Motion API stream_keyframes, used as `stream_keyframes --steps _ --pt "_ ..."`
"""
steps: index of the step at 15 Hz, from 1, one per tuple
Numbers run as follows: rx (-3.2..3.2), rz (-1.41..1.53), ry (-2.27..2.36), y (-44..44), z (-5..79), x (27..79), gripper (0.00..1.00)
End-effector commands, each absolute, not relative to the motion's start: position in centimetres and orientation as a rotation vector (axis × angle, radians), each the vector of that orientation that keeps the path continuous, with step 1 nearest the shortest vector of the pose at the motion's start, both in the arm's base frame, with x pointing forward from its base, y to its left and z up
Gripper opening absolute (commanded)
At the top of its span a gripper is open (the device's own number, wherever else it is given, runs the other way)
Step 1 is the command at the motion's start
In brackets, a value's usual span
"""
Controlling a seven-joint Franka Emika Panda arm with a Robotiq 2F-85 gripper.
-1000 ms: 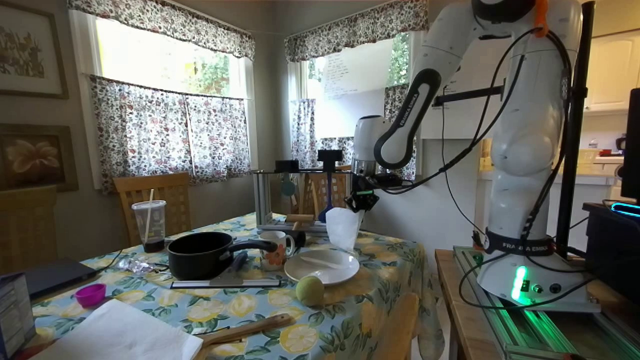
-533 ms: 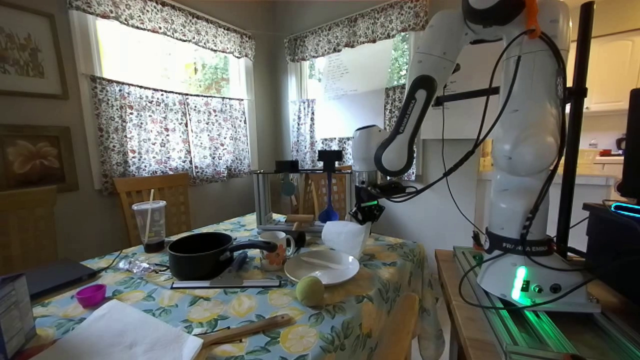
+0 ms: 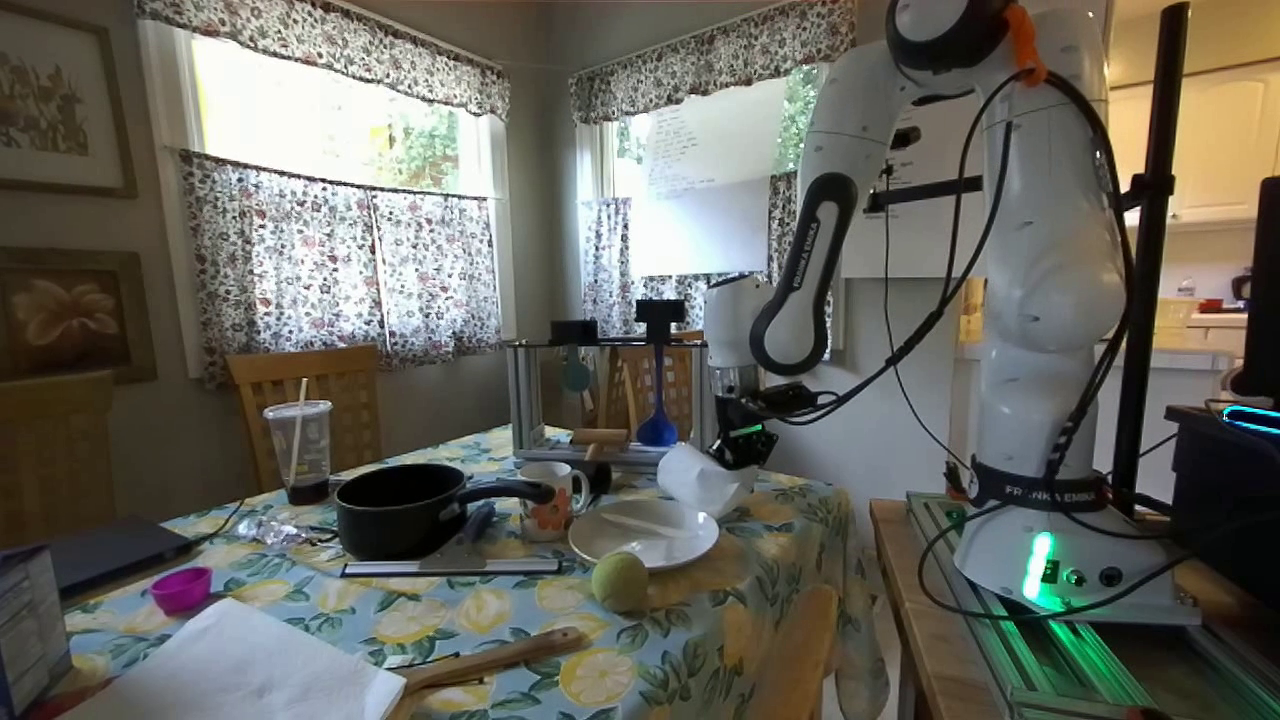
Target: Pick up the napkin from the table and wipe the plate
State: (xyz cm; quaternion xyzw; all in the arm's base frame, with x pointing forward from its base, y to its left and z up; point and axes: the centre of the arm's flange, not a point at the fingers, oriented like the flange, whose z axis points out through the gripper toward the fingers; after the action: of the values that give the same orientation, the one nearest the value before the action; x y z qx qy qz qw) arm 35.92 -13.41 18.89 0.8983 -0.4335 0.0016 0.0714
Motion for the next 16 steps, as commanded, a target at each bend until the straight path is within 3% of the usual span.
stream_keyframes --steps 1,3,12,16 --pt "2.708 0.016 -1.311 -13.6 17.9 36.6 0.26" --pt "2.692 0.032 -1.304 -13.9 18.6 36.4 0.33" --pt "2.698 0.187 -1.295 -13.4 28.2 35.6 0.96" --pt "2.722 0.294 -1.220 -11.1 32.3 36.5 1.00"
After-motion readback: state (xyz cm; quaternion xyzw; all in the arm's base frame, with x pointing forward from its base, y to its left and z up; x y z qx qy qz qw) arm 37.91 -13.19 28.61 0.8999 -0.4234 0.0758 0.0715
